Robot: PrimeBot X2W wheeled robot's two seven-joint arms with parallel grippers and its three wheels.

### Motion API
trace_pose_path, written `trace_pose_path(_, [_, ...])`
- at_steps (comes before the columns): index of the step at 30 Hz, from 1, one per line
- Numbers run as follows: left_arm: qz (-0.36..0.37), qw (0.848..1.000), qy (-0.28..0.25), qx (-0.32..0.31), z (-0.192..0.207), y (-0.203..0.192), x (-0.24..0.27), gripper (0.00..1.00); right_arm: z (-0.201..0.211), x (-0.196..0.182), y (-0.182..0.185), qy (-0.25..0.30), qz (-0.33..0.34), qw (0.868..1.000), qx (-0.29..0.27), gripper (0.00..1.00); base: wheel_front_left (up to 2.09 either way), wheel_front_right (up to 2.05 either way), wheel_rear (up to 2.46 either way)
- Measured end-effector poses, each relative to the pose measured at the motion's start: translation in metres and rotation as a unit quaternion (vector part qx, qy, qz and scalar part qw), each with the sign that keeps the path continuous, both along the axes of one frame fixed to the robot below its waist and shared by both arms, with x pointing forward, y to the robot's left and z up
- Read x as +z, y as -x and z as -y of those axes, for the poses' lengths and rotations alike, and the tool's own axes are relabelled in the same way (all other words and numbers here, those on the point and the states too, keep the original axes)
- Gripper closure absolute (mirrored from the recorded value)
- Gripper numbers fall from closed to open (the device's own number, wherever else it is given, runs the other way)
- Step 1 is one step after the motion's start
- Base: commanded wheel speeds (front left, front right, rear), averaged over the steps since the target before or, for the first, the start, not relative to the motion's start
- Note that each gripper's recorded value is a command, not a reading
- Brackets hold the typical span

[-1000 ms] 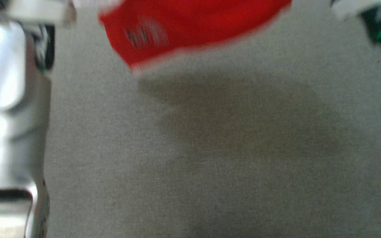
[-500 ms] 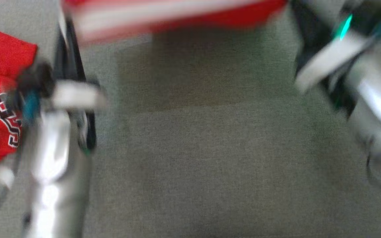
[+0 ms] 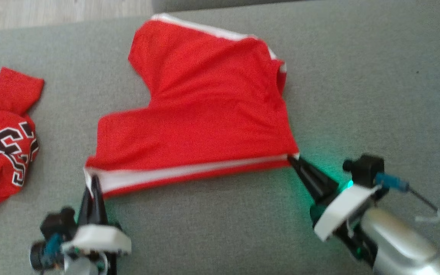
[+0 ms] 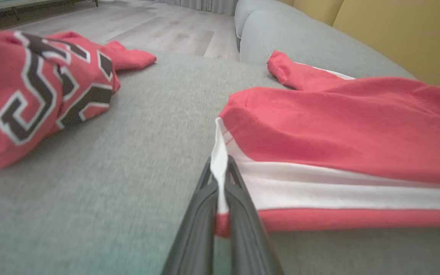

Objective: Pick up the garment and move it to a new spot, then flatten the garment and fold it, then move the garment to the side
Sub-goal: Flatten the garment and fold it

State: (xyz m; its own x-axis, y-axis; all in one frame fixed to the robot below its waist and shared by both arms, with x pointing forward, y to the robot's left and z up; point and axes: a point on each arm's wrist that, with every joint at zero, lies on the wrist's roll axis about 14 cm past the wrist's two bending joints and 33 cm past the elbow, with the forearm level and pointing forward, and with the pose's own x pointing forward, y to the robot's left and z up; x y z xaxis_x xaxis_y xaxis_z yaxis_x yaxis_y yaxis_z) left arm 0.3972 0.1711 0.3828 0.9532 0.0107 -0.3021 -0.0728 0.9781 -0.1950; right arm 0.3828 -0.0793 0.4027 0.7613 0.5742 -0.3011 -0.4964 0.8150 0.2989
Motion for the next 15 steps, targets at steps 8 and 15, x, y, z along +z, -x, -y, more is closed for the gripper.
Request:
trace_pose_path(8, [-0.032,0.999,0.003,0.0,0.002,0.054,-0.013,1.0,0.002,-0.008,0.055,-0.033,-0.038,0.998,-0.033,1.0,0.0,0.0,0.0])
trace_pose_path(15, [-0.035,0.999,-0.002,-0.003,0.001,0.077,-0.013,1.0,0.0,-0.006,0.077,-0.047,-0.041,0.997,-0.036,1.0,0.0,0.0,0.0])
